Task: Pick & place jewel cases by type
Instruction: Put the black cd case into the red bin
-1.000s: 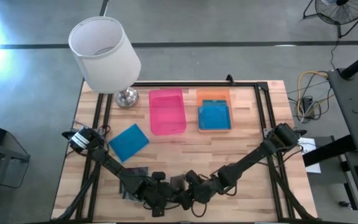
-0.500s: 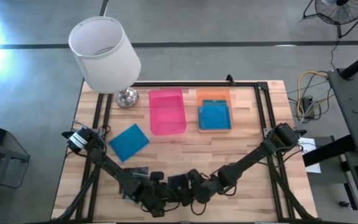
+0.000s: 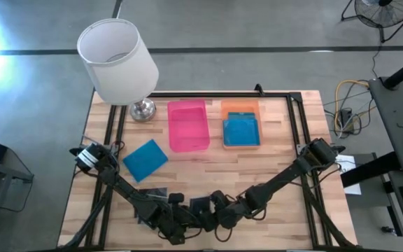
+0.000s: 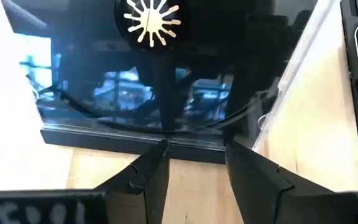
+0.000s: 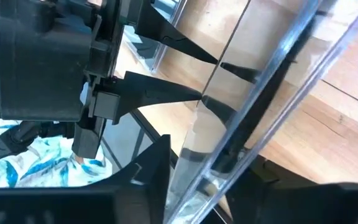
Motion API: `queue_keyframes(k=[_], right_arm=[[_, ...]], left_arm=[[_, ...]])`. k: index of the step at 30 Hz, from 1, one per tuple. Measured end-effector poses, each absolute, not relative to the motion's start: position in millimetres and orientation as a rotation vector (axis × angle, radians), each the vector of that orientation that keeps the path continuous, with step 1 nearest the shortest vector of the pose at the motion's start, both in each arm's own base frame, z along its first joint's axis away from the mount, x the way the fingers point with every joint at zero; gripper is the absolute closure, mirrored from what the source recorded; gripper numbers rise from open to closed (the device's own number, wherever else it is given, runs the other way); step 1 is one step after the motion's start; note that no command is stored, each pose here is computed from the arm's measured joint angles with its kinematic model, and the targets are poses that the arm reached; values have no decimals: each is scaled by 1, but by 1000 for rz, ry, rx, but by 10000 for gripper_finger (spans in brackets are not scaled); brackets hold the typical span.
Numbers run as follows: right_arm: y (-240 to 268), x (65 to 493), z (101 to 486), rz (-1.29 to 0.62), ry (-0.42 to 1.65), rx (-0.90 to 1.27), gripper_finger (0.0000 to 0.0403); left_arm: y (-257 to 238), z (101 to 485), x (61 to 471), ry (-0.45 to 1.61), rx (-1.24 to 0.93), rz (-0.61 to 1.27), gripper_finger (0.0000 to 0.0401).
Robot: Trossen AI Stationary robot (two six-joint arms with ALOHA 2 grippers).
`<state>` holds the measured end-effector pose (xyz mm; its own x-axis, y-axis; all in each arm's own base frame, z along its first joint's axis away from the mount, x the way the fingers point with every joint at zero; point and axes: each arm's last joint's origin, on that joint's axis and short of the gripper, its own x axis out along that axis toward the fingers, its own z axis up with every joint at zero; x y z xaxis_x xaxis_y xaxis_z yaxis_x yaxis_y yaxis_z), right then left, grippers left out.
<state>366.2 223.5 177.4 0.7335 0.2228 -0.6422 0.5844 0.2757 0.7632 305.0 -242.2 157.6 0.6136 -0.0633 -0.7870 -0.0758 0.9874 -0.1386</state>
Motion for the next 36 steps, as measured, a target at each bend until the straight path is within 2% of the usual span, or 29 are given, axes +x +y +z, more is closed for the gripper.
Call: queue_keyframes(k=[6,12,25,36], right_arm=[[223,366,177,-299,761,1341,328],[223,365,176,-315,766,1353,347],[212,365,186,-361,723,1351,351],[149,383,222,-395,579,1291,351]], left_arm=[[-243,158,304,907,-161,8,262],[-245,160,301,908,-150,8,262],[-236,198,271,933,-66,60,262],[-224,234,238,916,-123,173,262]])
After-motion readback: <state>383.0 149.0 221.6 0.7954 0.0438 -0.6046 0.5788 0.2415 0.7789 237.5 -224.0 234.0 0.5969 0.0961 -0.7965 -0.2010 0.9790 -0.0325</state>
